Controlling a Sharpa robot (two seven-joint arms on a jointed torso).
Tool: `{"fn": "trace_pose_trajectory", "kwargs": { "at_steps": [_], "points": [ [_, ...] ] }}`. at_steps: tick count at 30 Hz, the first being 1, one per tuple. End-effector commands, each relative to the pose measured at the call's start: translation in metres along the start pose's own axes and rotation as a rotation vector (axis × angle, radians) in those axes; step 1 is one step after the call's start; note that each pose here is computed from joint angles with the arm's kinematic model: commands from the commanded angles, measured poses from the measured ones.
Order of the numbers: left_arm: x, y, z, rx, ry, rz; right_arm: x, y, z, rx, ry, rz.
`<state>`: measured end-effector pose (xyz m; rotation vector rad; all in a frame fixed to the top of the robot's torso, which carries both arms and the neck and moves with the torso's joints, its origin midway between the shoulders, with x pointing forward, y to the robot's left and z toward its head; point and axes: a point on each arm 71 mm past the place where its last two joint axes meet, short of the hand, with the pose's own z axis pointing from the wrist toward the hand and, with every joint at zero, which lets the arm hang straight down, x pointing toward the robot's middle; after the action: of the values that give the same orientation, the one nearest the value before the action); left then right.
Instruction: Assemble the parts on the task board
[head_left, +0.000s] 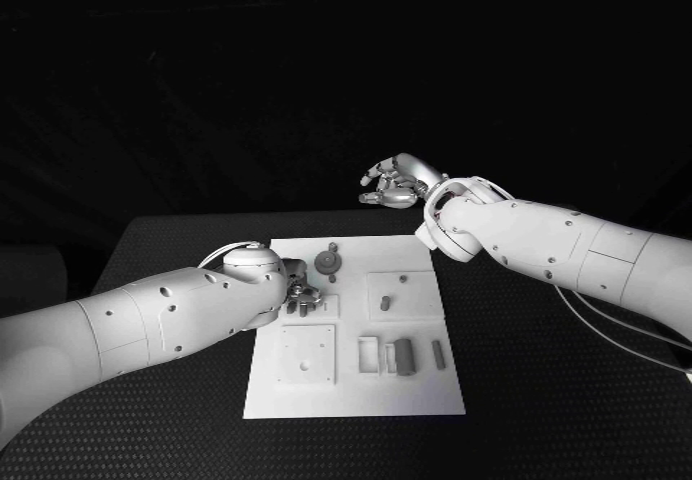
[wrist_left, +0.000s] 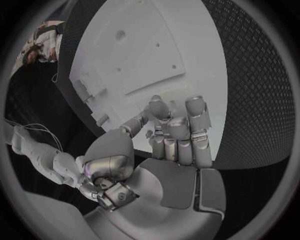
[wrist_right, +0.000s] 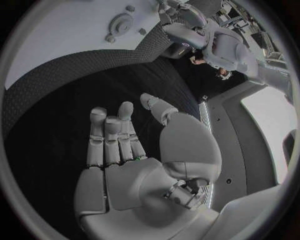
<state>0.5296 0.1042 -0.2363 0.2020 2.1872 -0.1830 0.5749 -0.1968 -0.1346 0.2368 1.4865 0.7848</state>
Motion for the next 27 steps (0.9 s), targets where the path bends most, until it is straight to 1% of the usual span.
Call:
{"fn": "trace_pose_trajectory", "kwargs": {
  "at_steps": [1,8,10,13,20,24,27],
  "points": [
    [0.0057,0.0025,0.0012,-0.012,0.019,0.001,0.001,0.0,0.0,-0.004,0.011,0.0],
    [0.0033,0.0064,0.0009,-0.014,-0.006,-0.016,0.001,-0.001,0.0,-0.002,0.01,-0.001],
    [-0.003,0.0059,0.0006,-0.011,-0.024,-0.034,0.001,-0.001,0.0,-0.002,0.009,-0.001],
    [-0.0062,0.0068,-0.0003,-0.008,-0.043,-0.049,0.001,-0.001,-0.001,0.0,0.009,-0.001],
    [-0.0184,0.0066,-0.0039,0.006,-0.08,-0.11,0.0,-0.003,-0.001,0.003,0.008,-0.002],
    [-0.0228,0.0064,-0.0057,0.013,-0.077,-0.14,0.0,-0.003,-0.001,0.003,0.008,-0.002],
    [-0.0258,0.009,-0.0074,0.017,-0.054,-0.184,0.0,-0.003,-0.001,0.004,0.008,-0.002]
  ]
}}
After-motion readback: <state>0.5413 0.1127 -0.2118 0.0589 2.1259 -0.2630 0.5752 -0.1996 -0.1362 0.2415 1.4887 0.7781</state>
